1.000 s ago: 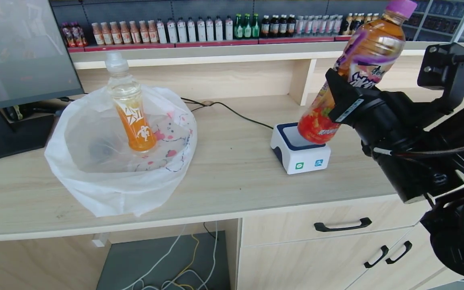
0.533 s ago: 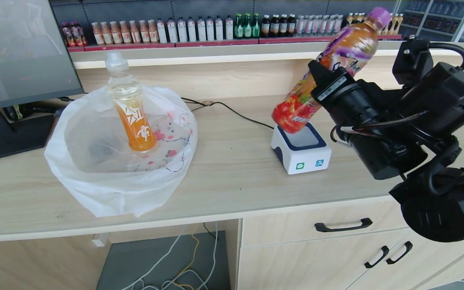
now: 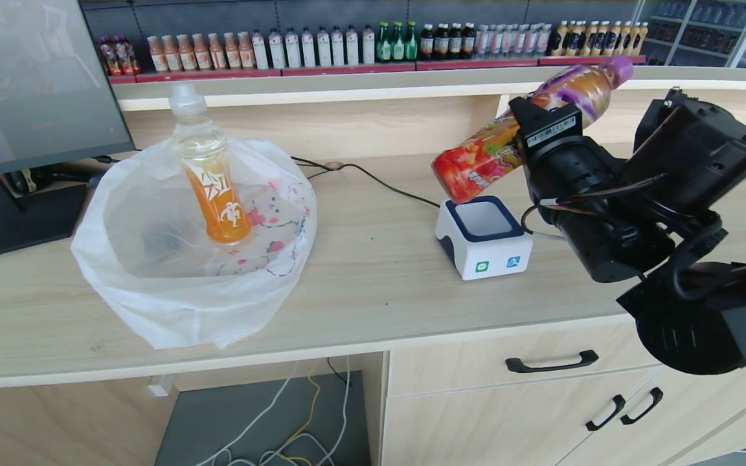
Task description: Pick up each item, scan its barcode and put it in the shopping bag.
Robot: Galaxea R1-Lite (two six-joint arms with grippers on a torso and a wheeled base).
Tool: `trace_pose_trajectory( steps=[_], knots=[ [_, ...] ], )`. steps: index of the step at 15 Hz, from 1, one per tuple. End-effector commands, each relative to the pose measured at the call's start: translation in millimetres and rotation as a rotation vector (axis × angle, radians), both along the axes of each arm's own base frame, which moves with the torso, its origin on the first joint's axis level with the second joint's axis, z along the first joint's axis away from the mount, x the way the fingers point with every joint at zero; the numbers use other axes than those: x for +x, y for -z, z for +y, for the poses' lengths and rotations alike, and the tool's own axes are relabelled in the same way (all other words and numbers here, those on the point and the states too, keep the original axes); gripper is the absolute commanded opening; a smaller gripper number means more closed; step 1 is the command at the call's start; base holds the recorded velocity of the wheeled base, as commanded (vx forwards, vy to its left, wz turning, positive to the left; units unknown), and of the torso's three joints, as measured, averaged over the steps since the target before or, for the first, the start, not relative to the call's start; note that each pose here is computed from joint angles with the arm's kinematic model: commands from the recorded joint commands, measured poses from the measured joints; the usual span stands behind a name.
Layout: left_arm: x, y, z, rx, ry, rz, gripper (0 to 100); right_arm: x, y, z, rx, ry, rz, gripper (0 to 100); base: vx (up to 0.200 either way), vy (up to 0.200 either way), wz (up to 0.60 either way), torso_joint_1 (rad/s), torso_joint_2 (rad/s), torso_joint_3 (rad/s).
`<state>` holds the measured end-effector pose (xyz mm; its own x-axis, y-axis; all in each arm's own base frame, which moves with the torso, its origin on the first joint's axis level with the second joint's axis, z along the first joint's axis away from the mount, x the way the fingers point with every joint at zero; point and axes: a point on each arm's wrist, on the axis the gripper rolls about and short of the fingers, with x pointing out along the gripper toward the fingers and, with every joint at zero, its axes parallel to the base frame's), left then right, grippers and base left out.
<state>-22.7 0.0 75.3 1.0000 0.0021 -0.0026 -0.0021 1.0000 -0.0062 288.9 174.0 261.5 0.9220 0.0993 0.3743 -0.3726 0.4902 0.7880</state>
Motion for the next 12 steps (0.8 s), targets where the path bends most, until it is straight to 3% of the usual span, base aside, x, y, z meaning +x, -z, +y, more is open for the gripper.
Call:
trace_pose_trajectory(
  steps=[1, 7, 12],
  knots=[
    [0, 0.0, 0.0, 0.000, -0.001, 0.001, 100, 6, 6, -3, 0.059, -0.010, 0.021, 0, 0.000, 0.000, 0.00, 0.000, 0.00, 0.000],
    [0, 0.0, 0.0, 0.000, 0.002, 0.001, 100, 21, 17, -14, 0.181, 0.008, 0.060, 0, 0.000, 0.000, 0.00, 0.000, 0.00, 0.000],
    [0, 0.0, 0.0, 0.000, -0.001, 0.001, 100, 34, 34, -17, 0.200, 0.032, 0.100, 0, 0.000, 0.000, 0.00, 0.000, 0.00, 0.000]
  ],
)
